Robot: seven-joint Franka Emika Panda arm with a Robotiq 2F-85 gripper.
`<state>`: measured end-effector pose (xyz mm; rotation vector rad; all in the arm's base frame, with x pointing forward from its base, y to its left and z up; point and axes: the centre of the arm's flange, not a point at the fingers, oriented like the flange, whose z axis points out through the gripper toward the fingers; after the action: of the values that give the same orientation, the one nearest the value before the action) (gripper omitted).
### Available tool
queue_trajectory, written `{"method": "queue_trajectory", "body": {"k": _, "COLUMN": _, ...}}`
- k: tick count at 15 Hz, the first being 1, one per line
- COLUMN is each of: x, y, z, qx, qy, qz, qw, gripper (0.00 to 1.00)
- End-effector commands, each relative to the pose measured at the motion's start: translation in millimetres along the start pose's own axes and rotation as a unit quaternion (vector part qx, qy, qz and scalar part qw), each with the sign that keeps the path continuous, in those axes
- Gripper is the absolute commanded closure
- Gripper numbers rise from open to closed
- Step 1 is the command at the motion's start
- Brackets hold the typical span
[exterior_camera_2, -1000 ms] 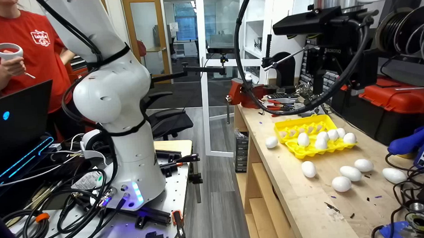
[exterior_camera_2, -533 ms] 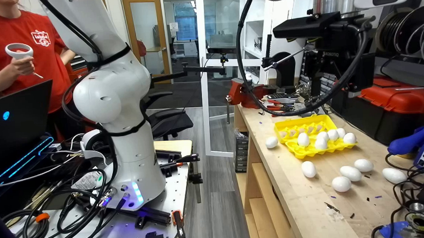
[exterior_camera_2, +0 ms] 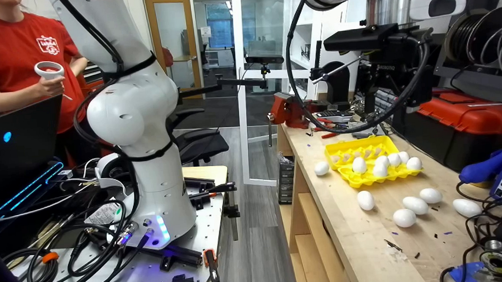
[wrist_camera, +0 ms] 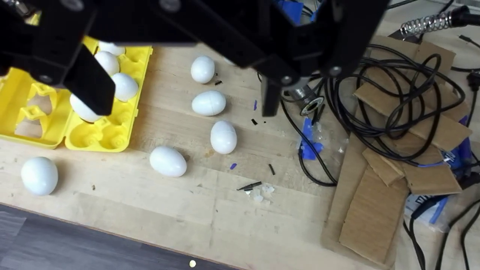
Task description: Pick an egg from the egg holder and put it on the workbench
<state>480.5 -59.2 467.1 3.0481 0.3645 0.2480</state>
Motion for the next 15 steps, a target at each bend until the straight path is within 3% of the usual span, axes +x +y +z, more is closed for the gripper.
{"method": "queue_trajectory", "body": {"k": 1, "x": 22, "y": -19, "z": 18, "qx": -0.008, "qy": 0.0, "qz": 0.001, "qw": 1.0, "gripper": 0.0}}
{"method": "queue_trajectory", "body": {"k": 15, "x": 74, "y": -121, "z": 63, "qx": -0.028, "qy": -0.046, "qz": 0.026, "qw": 0.9982, "gripper": 0.0}}
